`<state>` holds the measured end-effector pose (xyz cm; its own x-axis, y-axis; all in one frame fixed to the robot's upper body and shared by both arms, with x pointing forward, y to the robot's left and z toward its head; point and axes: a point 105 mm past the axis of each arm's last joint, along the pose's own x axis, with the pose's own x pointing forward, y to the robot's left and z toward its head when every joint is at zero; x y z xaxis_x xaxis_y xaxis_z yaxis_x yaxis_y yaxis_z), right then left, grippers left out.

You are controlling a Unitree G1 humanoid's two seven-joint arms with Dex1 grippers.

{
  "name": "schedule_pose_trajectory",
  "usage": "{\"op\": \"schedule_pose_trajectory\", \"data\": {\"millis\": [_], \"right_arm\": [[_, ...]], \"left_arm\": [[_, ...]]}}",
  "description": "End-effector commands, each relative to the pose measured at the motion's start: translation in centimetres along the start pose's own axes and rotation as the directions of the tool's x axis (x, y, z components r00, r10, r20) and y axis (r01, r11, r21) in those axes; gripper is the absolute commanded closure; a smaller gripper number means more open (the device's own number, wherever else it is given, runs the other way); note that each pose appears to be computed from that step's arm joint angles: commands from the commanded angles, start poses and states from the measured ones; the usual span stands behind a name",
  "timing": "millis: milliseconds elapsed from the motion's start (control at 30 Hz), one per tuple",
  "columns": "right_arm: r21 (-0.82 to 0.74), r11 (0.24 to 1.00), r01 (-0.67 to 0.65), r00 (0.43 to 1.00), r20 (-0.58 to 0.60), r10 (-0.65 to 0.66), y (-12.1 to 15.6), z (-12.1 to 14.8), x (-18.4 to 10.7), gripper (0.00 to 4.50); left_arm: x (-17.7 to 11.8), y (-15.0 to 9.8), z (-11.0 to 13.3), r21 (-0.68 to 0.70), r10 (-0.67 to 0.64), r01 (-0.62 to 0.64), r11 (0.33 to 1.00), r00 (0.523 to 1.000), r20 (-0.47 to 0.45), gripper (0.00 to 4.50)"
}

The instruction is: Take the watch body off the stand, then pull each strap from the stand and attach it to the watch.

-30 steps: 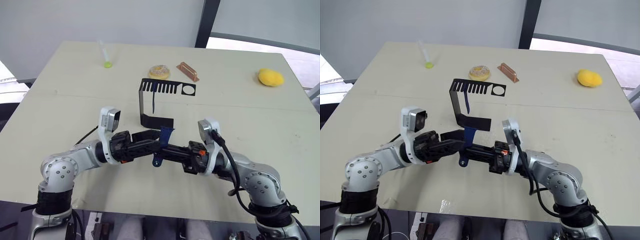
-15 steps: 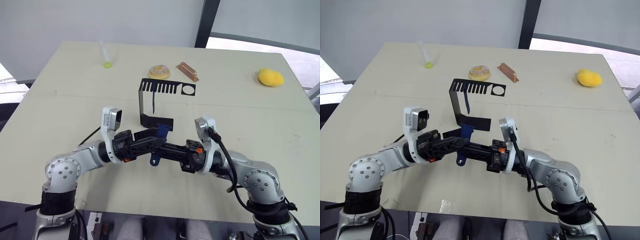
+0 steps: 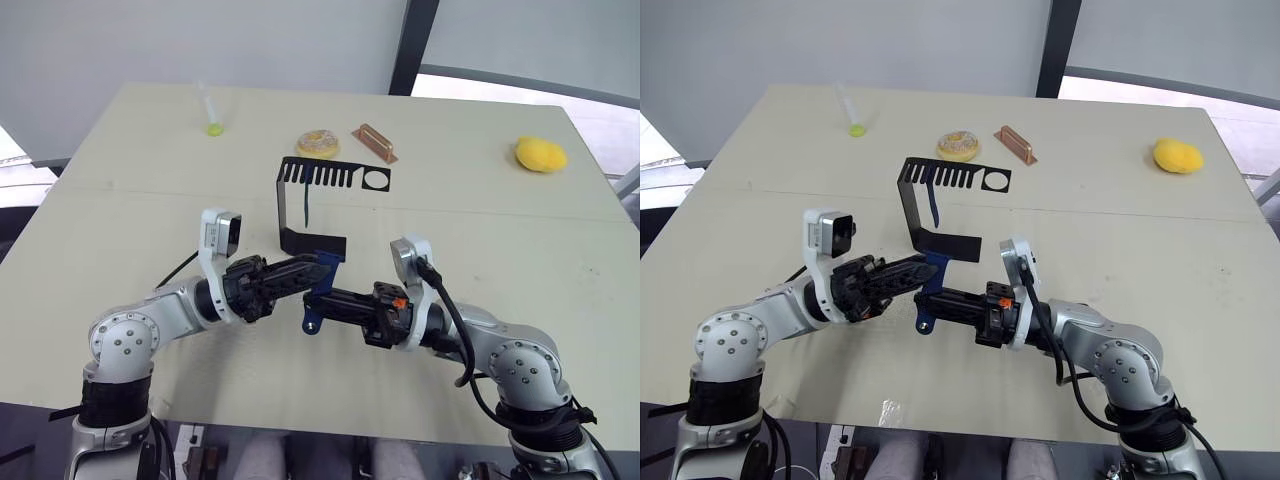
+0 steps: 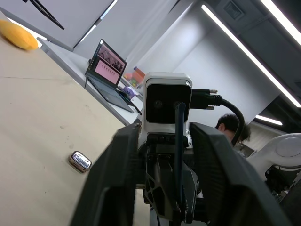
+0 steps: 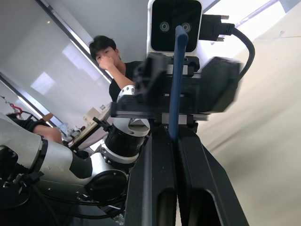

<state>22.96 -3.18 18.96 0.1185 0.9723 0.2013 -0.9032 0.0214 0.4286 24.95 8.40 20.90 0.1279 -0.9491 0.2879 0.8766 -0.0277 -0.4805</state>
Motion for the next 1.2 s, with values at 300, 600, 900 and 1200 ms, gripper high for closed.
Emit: {"op": "schedule_pose_trajectory", "data": {"millis": [300, 600, 900, 1200], "right_arm": [[-0.016, 0.999, -0.031, 0.999, -0.015, 0.031, 0.7, -0.3, -0.2, 4.50], [-0.017, 0.999, -0.034, 0.999, -0.020, 0.034, 0.7, -0.3, -0.4, 4.50], [-0.017, 0.999, -0.039, 0.999, -0.020, 0.039, 0.7, -0.4, -0.5, 4.50], [-0.017, 0.999, -0.042, 0.999, -0.024, 0.042, 0.8, -0.5, -0.4, 4.50]], "left_arm": [[0.0, -1.5, -0.2, -0.020, -0.078, 0.077, 0.997, 0.997, -0.017, 4.49], [-0.1, -1.2, -0.4, -0.004, -0.056, 0.056, 0.998, 0.998, -0.035, 4.49], [-0.2, -0.8, -0.3, -0.008, -0.022, 0.022, 1.000, 0.999, -0.027, 3.54], [-0.2, -0.9, -0.1, -0.002, -0.034, 0.034, 0.999, 0.999, -0.022, 2.58]]}}
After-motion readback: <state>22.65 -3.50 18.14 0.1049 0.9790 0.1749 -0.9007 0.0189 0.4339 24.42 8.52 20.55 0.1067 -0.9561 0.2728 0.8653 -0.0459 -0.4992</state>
